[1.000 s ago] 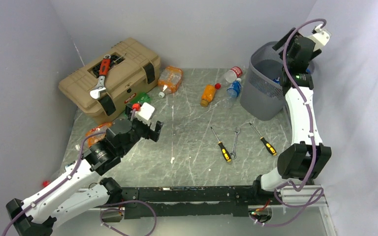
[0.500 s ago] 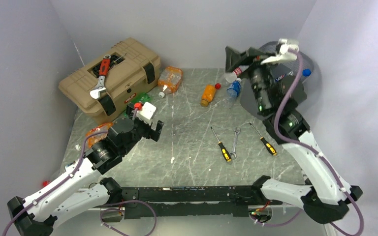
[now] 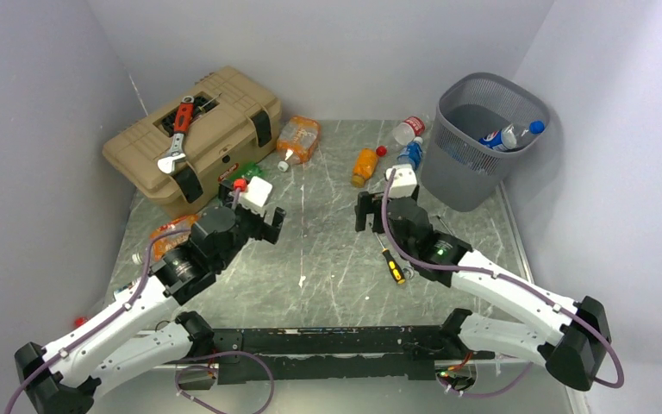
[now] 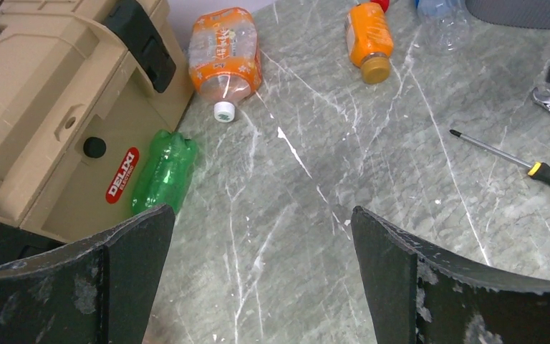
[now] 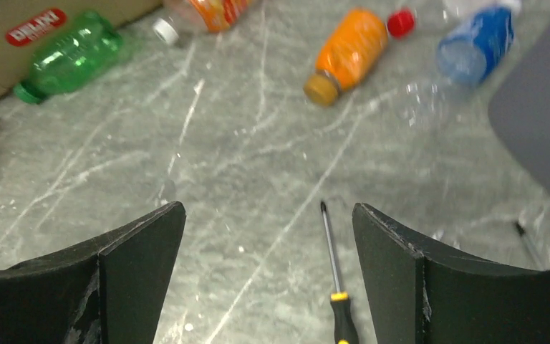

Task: Put the plastic bottles in the bin
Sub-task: Pick up the plastic bottle at the center of the board.

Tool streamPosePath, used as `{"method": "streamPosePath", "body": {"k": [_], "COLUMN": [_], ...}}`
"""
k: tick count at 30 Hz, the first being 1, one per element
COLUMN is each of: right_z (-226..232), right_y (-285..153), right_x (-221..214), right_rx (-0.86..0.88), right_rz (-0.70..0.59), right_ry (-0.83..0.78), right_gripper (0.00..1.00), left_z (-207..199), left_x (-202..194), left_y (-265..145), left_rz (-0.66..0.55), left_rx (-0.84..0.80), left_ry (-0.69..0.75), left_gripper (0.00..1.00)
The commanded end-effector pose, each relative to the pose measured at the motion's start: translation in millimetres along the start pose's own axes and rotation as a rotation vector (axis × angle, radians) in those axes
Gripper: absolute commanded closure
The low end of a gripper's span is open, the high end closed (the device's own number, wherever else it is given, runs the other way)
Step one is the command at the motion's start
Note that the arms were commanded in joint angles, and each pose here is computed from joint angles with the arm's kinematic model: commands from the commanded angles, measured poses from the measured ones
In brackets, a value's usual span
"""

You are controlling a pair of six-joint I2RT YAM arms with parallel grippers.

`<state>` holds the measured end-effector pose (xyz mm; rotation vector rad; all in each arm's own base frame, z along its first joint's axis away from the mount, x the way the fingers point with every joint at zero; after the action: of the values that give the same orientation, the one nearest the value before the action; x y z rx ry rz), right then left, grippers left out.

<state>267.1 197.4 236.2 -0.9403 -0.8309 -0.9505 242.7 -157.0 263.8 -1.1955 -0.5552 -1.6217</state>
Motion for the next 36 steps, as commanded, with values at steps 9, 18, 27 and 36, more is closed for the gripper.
{"method": "streamPosePath", "body": {"k": [9,18,27,36], "right_z": [-16.1,-26.1,-31.8,-37.3], "right_y": [-13.5,-25.0,-52.2,-61.6], "right_x": [-47.7,-67.2,-29.8,-26.8], "right_rx": [0.044,0.08,0.152,0.139], "right_rz": [0.045,0.073,-0.097,-0.087], "right_ry": [0.258,0.274,0.364,0.351], "right_gripper": [0.09,0.1,0.12,0.12], "left_z": [-23.5,-39.7,-89.8,-127.6], "left_x": [-48.2,-69.7,-9.5,-27.8], "left_y": [40.4,67.3,169.5,262.8], "left_rz": [0.43,0.522,0.334,0.302], "left_rx": [-0.051,-0.208,-0.443,-0.487], "left_ry": [-0.017,-0.052,-0.144,-0.153], "left_gripper": [0.0,0.0,0.01,0.01]}}
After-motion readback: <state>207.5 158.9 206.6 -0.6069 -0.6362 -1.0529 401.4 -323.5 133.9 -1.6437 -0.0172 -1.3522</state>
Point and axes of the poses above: each gripper's point midway between its finger pads, its own y axis out along the fingers, its own z axis along the line the jaws close on, x = y × z, the point moved 2 cm from there along -y, back along the fingers, and after that the axes turned 15 degrees about y, right-handed, at the moved point
